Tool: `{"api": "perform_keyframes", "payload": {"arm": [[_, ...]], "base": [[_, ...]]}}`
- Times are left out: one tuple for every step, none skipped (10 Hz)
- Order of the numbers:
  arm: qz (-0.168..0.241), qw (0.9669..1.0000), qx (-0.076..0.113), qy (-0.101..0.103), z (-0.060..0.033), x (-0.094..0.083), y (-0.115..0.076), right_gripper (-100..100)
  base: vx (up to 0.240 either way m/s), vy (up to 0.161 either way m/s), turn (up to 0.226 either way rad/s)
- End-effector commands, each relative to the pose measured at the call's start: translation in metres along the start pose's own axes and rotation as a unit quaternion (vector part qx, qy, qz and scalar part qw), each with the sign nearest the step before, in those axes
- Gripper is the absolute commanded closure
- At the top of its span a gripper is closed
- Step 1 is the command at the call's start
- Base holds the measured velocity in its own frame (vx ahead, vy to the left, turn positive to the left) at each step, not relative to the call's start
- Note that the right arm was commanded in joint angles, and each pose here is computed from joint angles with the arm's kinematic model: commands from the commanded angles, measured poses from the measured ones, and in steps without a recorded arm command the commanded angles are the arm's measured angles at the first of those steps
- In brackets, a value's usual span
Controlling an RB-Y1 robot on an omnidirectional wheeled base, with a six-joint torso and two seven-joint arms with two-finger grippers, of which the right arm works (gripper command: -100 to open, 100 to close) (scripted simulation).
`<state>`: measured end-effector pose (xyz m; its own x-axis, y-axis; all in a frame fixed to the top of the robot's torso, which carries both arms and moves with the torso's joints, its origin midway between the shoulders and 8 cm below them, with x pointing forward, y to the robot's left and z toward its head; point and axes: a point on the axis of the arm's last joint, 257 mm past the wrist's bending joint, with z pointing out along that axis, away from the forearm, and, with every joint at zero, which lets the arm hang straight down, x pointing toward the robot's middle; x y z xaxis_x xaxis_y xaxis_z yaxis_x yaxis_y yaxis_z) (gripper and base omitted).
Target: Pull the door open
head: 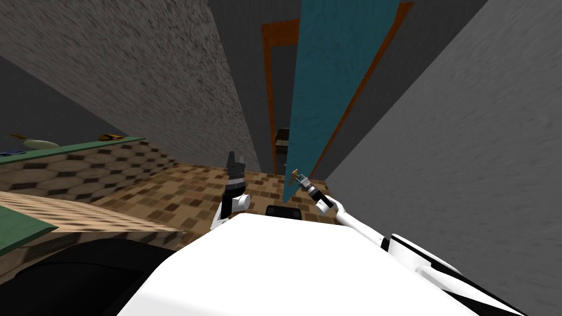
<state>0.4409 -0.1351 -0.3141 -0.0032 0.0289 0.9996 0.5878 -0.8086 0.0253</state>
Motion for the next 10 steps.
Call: {"api": "perform_keyframes", "payload": {"arm": [[-0.006,1.0000,-0.004,-0.005,-0.0098,-0.003,0.013,100],[-0.007,1.0000,-0.002,-0.005,-0.0122,-0.003,0.014,100],[-0.007,1.0000,0.001,-0.005,-0.0147,-0.003,0.016,100],[-0.007,0.9999,0.005,-0.005,-0.0198,-0.003,0.019,100],[-0.008,0.9999,0.007,-0.004,-0.0224,-0.003,0.020,100],[-0.008,0.9999,0.012,-0.004,-0.0276,-0.003,0.023,100],[-0.008,0.9999,0.015,-0.004,-0.0303,-0.003,0.024,100],[-0.008,0.9999,0.015,-0.004,-0.0303,-0.003,0.024,100],[-0.008,0.9998,0.020,-0.004,-0.0357,-0.003,0.027,100],[-0.007,0.9997,0.023,-0.003,-0.0384,-0.002,0.028,100]], "base": [[-0.004,0.025,-0.082],[-0.003,0.012,-0.068],[-0.007,0.008,-0.033],[-0.005,0.009,-0.034],[-0.003,0.005,-0.040],[-0.005,0.003,-0.026],[0.000,0.005,-0.008],[-0.001,0.006,-0.008],[-0.002,0.008,0.018],[-0.008,0.000,0.012]]}}
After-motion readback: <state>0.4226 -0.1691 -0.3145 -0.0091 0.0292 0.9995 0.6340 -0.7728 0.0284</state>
